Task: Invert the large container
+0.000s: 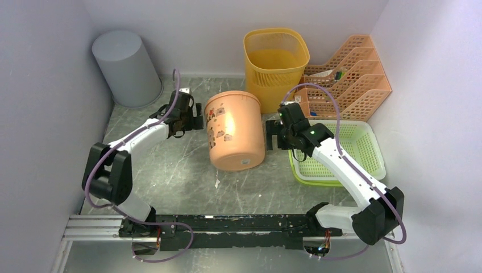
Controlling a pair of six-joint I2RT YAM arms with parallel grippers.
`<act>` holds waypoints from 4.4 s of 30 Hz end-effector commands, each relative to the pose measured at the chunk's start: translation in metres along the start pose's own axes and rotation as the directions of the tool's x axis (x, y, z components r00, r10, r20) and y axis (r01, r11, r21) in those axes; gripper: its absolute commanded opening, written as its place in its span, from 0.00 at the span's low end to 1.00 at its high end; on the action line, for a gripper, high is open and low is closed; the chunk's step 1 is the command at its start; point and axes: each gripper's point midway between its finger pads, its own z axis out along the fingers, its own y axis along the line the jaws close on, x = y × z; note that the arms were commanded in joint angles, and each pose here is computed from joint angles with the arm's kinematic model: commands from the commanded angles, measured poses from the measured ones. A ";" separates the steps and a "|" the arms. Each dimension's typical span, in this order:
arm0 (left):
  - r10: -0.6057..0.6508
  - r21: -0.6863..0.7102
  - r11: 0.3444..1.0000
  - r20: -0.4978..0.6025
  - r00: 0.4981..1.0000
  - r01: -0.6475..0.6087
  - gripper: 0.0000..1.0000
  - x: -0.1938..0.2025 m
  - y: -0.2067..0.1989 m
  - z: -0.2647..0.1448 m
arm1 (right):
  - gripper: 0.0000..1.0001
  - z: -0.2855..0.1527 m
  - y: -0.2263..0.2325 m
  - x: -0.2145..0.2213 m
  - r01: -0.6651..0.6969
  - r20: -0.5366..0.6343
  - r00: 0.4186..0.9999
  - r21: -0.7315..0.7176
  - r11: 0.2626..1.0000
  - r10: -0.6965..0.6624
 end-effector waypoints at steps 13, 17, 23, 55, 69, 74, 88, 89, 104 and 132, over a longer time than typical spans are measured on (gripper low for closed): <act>0.018 -0.024 1.000 -0.008 1.000 -0.018 0.99 0.001 0.001 0.038 | 1.00 0.025 0.007 -0.005 0.059 0.049 0.997 0.012 0.998 -0.059; 0.042 -0.016 0.999 0.020 0.999 -0.042 0.99 -0.016 0.004 0.041 | 1.00 0.028 0.035 -0.003 0.125 0.048 0.991 -0.080 0.989 -0.122; 0.041 0.021 0.999 0.090 0.995 -0.043 0.99 -0.057 0.004 0.056 | 1.00 0.009 0.107 0.005 0.250 0.085 0.968 -0.326 0.912 -0.236; 0.084 -0.039 0.996 0.127 0.988 -0.080 0.99 -0.077 0.053 -0.012 | 0.96 0.021 0.122 -0.129 0.605 0.543 0.788 -0.596 0.529 -0.290; 0.079 -0.021 0.997 0.083 0.993 -0.077 0.99 -0.049 0.055 -0.023 | 0.94 0.062 0.122 -0.153 0.592 0.588 0.792 -0.677 0.438 -0.162; 0.089 -0.039 0.995 0.074 0.993 -0.087 0.99 -0.045 0.060 -0.023 | 0.91 0.068 0.132 -0.147 0.553 0.552 0.825 -0.747 0.368 -0.120; 0.099 -0.023 0.995 0.081 0.992 -0.097 0.99 -0.055 0.054 -0.006 | 0.88 -0.006 0.136 -0.068 0.491 0.465 0.871 -0.826 0.277 -0.156; 0.101 -0.022 0.995 0.084 0.991 -0.099 0.99 -0.057 0.053 -0.003 | 0.88 -0.011 0.138 -0.059 0.484 0.454 0.875 -0.832 0.271 -0.169; 0.081 0.030 0.996 0.146 0.986 -0.086 0.99 -0.095 0.034 0.013 | 0.92 -0.030 0.135 0.007 0.339 0.300 0.940 -0.863 0.375 -0.161; 0.103 0.030 0.994 0.105 0.989 -0.107 0.99 -0.073 0.039 0.007 | 0.86 -0.070 0.190 0.010 0.199 0.231 0.972 -0.890 0.410 0.030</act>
